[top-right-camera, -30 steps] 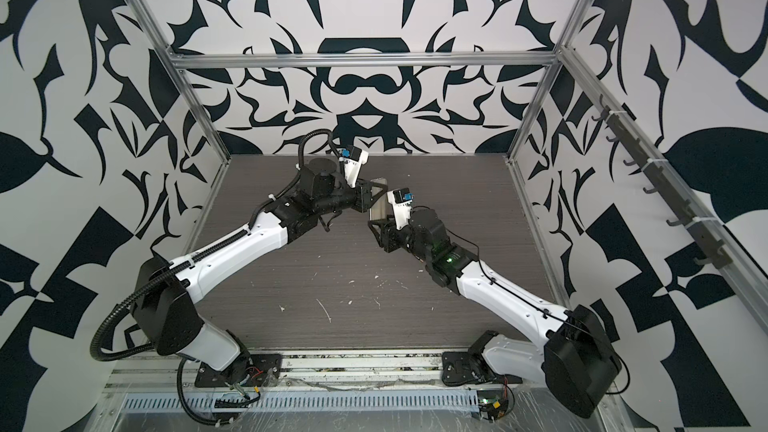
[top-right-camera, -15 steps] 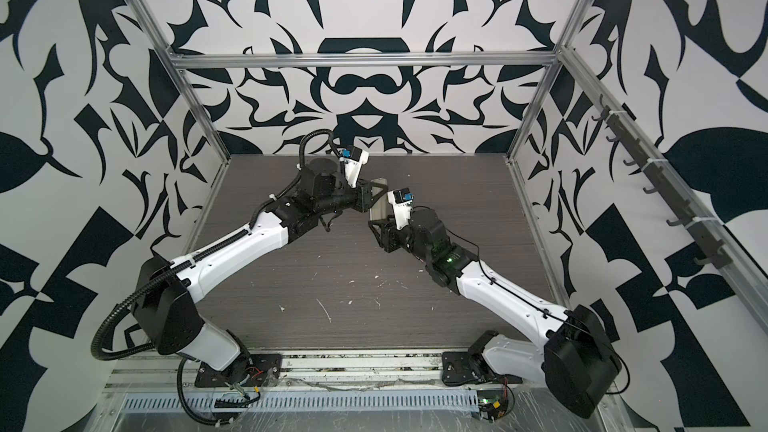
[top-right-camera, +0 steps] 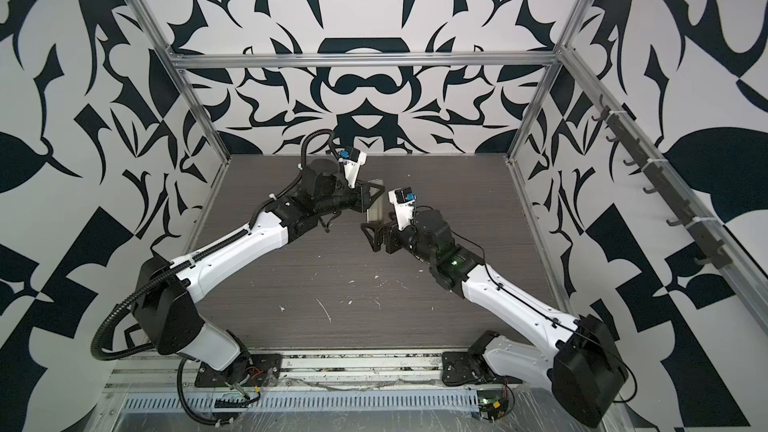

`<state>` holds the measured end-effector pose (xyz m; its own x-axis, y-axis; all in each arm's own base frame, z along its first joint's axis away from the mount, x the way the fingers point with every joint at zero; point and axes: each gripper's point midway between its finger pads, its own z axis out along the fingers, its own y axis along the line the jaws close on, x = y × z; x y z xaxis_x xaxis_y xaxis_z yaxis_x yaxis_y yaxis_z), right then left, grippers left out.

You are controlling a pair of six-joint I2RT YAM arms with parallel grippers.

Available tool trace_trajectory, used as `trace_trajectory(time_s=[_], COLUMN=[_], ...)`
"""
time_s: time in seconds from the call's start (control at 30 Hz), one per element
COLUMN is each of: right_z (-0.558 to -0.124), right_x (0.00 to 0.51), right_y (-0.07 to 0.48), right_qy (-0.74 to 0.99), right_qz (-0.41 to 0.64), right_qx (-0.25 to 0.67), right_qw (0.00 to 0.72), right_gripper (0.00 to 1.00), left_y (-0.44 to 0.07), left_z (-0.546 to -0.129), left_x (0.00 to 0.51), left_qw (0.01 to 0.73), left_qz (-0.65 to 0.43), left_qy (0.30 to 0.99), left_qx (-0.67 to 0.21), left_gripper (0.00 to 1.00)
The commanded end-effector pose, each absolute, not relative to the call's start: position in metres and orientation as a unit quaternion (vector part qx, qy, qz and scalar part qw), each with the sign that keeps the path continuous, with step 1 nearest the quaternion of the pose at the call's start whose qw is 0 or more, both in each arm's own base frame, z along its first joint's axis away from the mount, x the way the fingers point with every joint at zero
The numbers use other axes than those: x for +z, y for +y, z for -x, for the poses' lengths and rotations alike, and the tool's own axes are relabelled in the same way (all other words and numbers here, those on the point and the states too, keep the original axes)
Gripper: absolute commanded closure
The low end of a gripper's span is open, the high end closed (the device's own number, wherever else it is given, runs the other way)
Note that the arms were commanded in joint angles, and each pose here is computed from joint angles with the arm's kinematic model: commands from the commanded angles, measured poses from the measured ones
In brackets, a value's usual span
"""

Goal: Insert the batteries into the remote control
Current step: 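Draw the right gripper back while the left gripper holds the remote upright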

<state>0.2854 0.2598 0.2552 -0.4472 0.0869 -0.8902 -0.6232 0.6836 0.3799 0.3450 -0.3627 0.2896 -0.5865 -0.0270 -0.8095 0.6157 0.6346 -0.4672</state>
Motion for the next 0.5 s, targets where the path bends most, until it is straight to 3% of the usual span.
trace_trajectory(time_s=[0.0,0.47], right_z=[-0.278,-0.269], right_x=[0.274,0.278], right_y=[0.256,0.247], right_qy=[0.751,0.747], right_qz=[0.19,0.226], right_qx=[0.355,0.322], right_qw=[0.523,0.535], right_gripper=[0.01,0.01], left_y=[-0.352,-0.312], left_z=[-0.347,-0.329], left_x=[0.316,0.31], left_qw=[0.441,0.457], left_qz=[-0.164,-0.125], left_qy=[0.797,0.806], left_qx=[-0.379,-0.357], left_gripper=[0.97,1.0])
